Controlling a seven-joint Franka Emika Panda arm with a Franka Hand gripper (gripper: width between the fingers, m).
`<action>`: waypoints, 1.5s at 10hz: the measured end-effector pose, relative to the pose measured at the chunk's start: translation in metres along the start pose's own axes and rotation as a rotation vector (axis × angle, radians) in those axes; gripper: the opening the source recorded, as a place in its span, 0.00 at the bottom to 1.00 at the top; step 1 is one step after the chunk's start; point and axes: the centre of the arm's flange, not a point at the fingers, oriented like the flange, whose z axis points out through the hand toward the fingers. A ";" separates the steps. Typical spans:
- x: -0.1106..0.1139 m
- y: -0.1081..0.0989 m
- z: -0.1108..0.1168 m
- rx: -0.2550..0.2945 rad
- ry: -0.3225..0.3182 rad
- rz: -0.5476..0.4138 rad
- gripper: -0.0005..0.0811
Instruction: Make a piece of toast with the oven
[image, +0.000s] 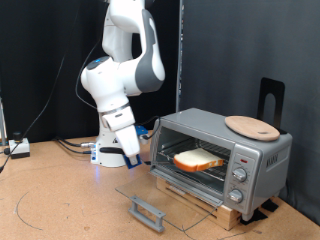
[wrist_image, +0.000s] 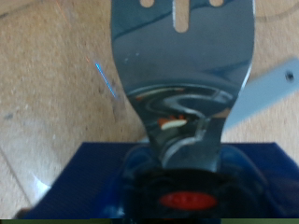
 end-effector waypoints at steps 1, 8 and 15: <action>-0.007 0.012 -0.004 0.006 -0.003 0.034 0.49; -0.016 0.039 -0.012 0.075 0.015 0.179 0.49; -0.025 0.031 -0.050 0.120 0.051 0.133 0.49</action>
